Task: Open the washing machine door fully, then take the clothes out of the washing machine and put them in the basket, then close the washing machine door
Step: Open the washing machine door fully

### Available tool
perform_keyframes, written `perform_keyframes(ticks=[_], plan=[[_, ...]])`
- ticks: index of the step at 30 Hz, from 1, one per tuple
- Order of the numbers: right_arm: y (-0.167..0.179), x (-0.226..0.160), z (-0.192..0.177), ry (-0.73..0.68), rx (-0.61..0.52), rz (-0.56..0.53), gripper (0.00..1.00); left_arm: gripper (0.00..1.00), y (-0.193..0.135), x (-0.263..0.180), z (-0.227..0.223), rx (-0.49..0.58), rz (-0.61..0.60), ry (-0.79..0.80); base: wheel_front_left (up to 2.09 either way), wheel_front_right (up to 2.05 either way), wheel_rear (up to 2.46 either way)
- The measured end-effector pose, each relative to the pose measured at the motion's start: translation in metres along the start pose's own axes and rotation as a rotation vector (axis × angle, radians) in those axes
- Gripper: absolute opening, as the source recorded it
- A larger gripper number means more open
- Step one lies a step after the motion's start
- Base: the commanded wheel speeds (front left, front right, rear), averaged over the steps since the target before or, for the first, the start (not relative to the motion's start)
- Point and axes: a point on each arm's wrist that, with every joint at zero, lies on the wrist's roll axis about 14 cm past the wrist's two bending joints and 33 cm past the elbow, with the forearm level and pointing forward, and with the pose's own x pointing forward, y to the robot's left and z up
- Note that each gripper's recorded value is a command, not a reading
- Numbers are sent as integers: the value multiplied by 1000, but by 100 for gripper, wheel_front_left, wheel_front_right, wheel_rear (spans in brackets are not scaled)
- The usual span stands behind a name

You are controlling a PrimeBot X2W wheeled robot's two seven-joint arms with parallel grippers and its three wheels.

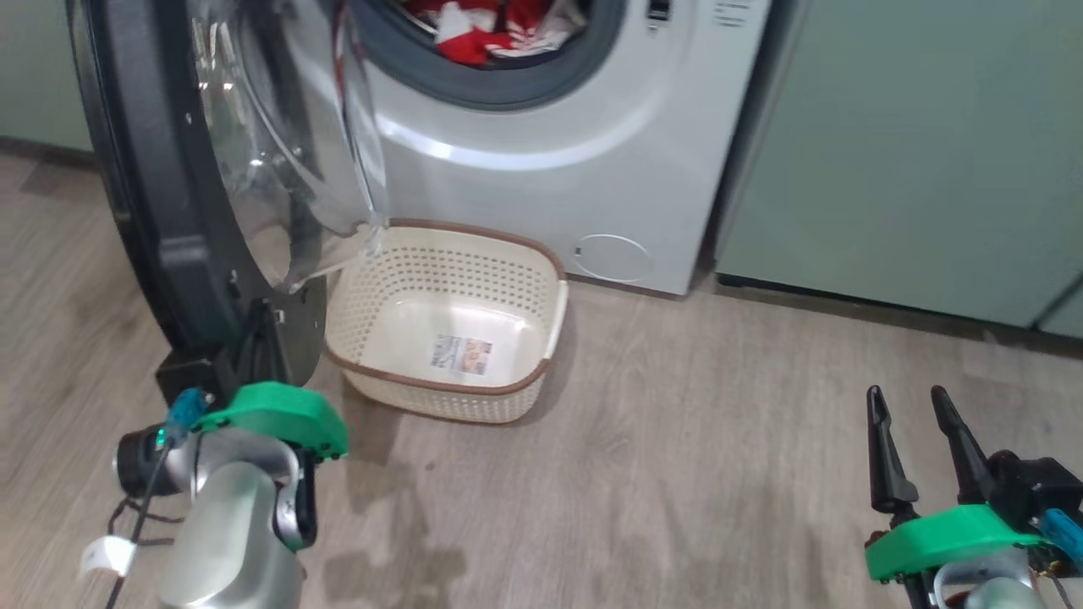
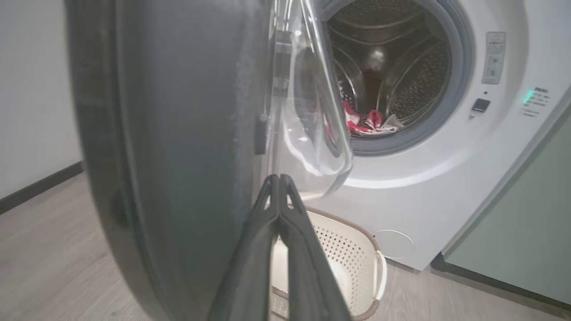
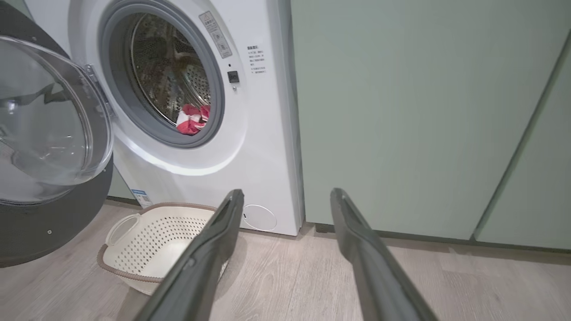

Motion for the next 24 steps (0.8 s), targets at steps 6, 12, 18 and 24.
perform_keyframes(ticks=[6,12,18,24], plan=[[24,13,-6,17,5,75,100,0,42,-7,7,18,91,-13,0,0,0],[40,26,-20,53,10,133,100,0,81,-1,15,18,189,-19,0,0,0],[47,48,-25,59,3,179,100,0,99,8,19,0,251,-19,0,0,0],[50,60,-39,89,4,207,100,0,128,13,21,-18,356,-19,0,0,0]])
